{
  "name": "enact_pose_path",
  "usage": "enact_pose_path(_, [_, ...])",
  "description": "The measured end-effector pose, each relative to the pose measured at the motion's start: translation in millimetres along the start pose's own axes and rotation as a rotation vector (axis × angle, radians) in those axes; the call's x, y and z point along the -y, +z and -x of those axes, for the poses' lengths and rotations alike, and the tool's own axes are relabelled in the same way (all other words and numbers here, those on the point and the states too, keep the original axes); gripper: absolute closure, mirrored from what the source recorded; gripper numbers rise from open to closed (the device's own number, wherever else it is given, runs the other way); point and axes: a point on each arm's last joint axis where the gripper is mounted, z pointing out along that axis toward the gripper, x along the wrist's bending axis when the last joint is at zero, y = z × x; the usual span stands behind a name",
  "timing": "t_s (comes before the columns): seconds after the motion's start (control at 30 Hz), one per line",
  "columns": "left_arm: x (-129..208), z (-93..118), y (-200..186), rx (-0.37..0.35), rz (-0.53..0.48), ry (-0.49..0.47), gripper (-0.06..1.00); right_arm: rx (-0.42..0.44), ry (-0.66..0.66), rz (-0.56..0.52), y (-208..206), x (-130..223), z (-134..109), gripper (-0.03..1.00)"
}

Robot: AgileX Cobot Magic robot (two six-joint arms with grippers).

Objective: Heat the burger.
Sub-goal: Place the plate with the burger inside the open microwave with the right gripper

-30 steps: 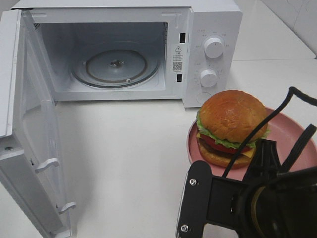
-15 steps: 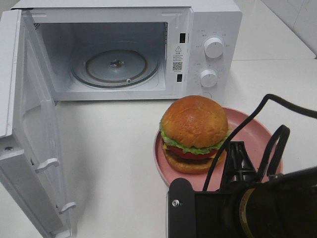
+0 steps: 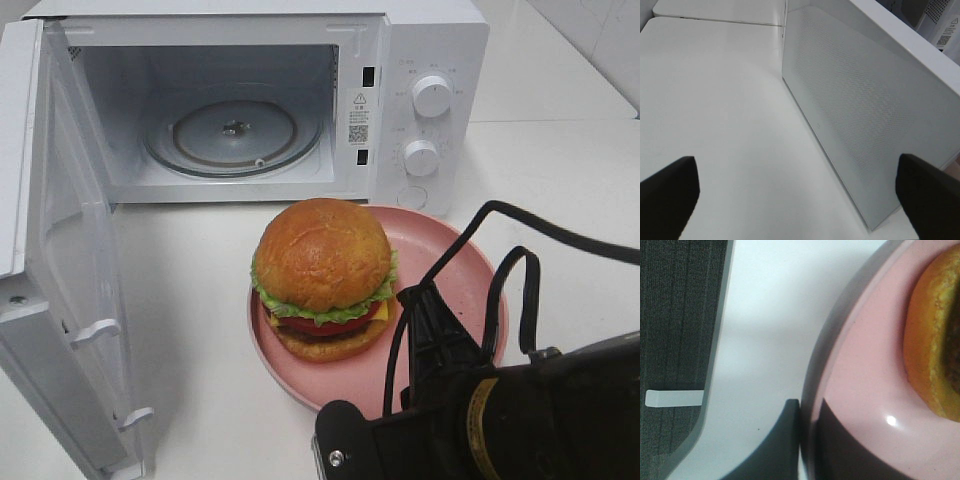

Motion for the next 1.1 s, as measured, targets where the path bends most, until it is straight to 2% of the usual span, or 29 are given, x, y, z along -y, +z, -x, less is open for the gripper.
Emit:
enact_pose_path(0.4, [0.0,0.0,0.0,0.000,0.000,0.000,-0.04,0.009,-0.054,0.026,12.9,17.9,21.9,0.92])
enact_pose_path(0.47, [0.0,0.0,0.0,0.000,0.000,0.000,-0.04,0.013,-0.072,0.024,13.7,20.2,27.4,0.92])
enact_pose_path(0.53, [0.0,0.0,0.0,0.000,0.000,0.000,-0.04,0.036,-0.100,0.024,12.4,23.0,43.0,0.92])
enact_pose_path(0.63, [0.0,0.0,0.0,0.000,0.000,0.000,-0.04,0.036,-0.101,0.024,12.1,23.6,46.8,0.92])
enact_pose_path(0.7, [0.0,0.0,0.0,0.000,0.000,0.000,-0.04,0.024,-0.118,0.040,9.9,24.3,57.0,0.92])
enact_pose_path(0.87, [0.0,0.0,0.0,0.000,0.000,0.000,-0.04,0.003,-0.162,0.054,9.3,25.7,61.1,0.92])
enact_pose_path(1.1, [0.0,0.0,0.0,0.000,0.000,0.000,-0.04,-0.079,-0.210,0.100,12.8,36.6,65.2,0.92])
